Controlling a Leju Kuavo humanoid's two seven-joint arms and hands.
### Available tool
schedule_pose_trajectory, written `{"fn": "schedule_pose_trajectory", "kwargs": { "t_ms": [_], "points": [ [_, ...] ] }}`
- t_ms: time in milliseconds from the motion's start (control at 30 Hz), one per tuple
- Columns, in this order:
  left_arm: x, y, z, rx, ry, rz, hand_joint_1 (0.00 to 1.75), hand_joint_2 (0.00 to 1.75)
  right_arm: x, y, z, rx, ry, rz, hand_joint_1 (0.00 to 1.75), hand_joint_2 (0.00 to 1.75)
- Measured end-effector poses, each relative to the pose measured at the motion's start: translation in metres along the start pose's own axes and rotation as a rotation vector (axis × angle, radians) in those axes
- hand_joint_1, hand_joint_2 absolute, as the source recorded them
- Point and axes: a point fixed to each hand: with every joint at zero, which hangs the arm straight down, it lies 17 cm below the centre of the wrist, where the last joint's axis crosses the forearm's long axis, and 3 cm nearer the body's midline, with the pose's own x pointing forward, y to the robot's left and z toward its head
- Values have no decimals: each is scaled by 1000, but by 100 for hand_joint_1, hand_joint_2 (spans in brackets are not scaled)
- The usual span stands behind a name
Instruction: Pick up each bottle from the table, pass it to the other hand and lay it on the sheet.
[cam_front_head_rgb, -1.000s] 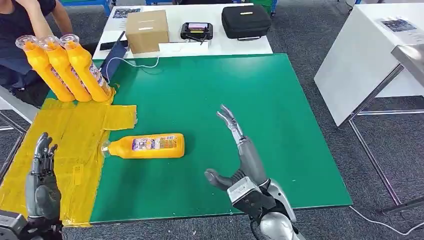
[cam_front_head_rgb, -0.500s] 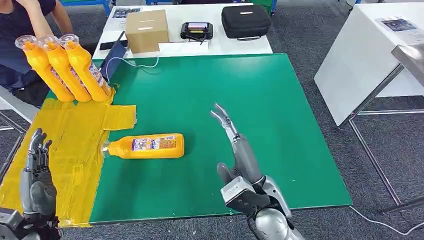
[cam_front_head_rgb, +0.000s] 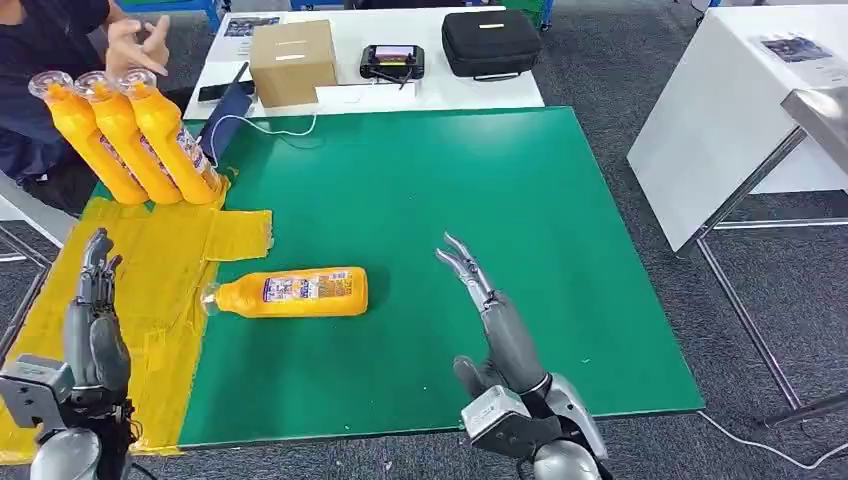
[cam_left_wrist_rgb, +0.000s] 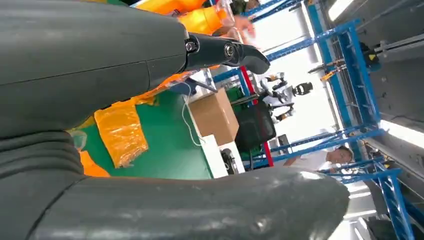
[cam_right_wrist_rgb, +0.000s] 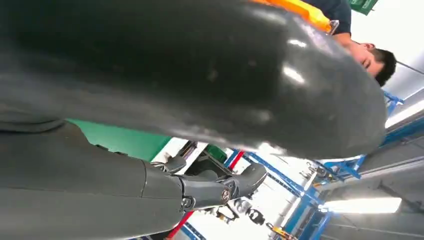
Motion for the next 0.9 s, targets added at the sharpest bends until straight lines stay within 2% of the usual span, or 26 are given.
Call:
{"fn": "schedule_pose_trajectory", "kwargs": {
  "t_ms": [167, 367, 567, 667, 800, 900],
  "points": [
    [0, 1, -1, 0, -7, 7, 0, 0, 1, 3, -3, 24, -6, 6, 0, 0],
    [-5, 18, 17, 3, -6, 6, 0, 0, 11, 21, -25, 56, -36, -7, 0, 0],
    [-13, 31, 23, 11, 23, -12, 0, 0, 16, 30, -34, 74, -49, -12, 0, 0],
    [-25, 40, 26, 17, 58, -26, 0, 0, 17, 31, -39, 68, -56, 45, 0, 0],
    [-33, 50, 29, 26, 80, -44, 0, 0, 27, 16, -42, -22, -128, 194, 0, 0],
    [-33, 52, 29, 28, 84, -47, 0, 0, 32, 12, -42, -34, -140, 181, 0, 0]
  ]
}}
